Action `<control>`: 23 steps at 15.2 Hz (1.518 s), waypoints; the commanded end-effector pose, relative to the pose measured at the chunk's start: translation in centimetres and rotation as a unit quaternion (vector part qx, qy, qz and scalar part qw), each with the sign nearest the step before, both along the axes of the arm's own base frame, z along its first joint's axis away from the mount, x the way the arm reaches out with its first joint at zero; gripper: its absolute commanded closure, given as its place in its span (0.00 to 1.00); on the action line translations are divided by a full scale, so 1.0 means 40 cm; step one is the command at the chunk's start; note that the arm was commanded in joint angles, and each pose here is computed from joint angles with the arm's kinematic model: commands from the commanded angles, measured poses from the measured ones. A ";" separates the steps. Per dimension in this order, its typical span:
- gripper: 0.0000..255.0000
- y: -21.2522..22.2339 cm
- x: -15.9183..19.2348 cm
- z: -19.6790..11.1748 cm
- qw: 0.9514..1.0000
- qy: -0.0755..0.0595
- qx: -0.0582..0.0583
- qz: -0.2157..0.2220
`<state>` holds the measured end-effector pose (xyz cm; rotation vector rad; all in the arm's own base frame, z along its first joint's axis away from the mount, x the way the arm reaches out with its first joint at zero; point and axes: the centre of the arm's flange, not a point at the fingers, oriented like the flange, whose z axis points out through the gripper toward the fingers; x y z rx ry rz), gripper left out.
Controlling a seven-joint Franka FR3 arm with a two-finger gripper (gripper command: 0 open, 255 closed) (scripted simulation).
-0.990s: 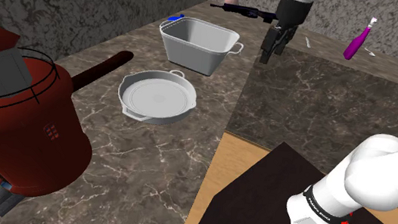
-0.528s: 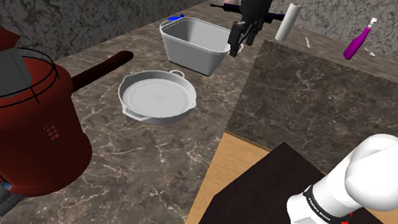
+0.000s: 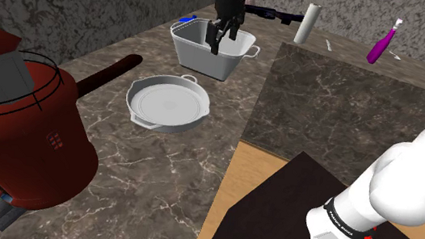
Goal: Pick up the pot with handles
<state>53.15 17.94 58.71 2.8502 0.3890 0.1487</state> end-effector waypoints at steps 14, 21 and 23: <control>1.00 0.069 0.072 -0.114 1.000 -0.010 -0.020 0.012; 1.00 0.069 0.072 -0.114 1.000 -0.010 -0.020 0.012; 1.00 0.068 0.072 -0.101 1.000 -0.010 -0.020 0.012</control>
